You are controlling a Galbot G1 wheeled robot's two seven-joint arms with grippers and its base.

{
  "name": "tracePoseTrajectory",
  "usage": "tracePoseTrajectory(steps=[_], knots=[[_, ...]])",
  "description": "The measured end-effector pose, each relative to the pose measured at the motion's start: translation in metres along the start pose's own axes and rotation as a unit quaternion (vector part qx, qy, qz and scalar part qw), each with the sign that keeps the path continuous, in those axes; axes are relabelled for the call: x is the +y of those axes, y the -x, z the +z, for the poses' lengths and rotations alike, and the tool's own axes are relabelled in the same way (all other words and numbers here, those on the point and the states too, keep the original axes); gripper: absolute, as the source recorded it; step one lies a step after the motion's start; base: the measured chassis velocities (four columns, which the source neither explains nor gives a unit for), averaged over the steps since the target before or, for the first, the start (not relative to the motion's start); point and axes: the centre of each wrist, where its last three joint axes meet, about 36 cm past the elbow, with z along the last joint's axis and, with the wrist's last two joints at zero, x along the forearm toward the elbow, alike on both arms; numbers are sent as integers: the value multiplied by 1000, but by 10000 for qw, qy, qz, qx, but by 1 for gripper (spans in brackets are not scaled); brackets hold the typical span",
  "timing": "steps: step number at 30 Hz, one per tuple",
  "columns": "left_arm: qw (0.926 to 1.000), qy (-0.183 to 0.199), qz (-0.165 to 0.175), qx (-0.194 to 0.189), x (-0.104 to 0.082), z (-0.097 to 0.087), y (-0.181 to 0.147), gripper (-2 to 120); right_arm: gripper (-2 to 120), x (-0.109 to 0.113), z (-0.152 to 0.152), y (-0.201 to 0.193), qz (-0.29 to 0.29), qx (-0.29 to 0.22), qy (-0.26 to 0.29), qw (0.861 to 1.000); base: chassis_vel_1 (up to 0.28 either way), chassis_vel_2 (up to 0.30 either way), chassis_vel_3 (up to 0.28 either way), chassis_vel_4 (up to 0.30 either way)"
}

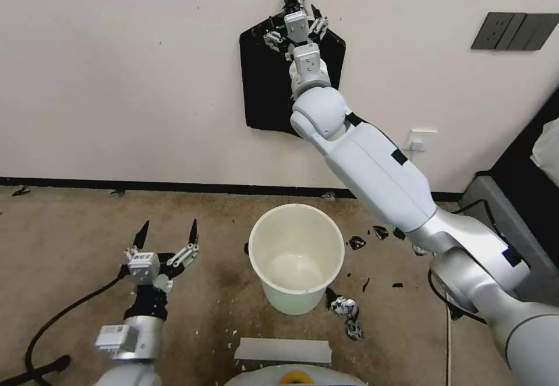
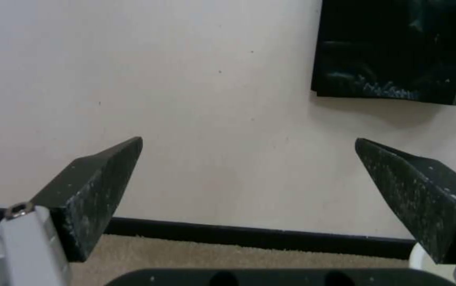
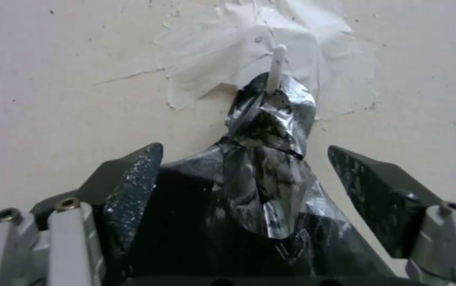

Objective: Place a trash bag onto the trash bin.

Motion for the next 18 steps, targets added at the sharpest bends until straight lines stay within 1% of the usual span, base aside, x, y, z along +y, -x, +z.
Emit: tracePoseTrajectory(steps=[3,12,13,14,16,18], knots=[[10000,-8,-25,-1,-1,0,0,100,78,0,2,1,57,42,16,10000,0,0,0,0],[10000,-19,-48,-3,-1,0,-1,100,73,2,9,2,140,183,90,9997,0,0,0,0],[10000,-22,-48,-1,-1,0,-1,100,71,3,10,2,144,199,100,9996,0,0,0,0],[10000,-25,-45,-1,-1,0,-1,100,68,4,11,2,146,219,105,9996,0,0,0,0],[10000,-27,-45,2,-2,1,-2,100,66,5,12,3,157,237,110,9995,0,0,0,0],[10000,-31,-49,9,-2,1,-2,100,61,5,12,4,178,253,112,9995,0,0,0,0]])
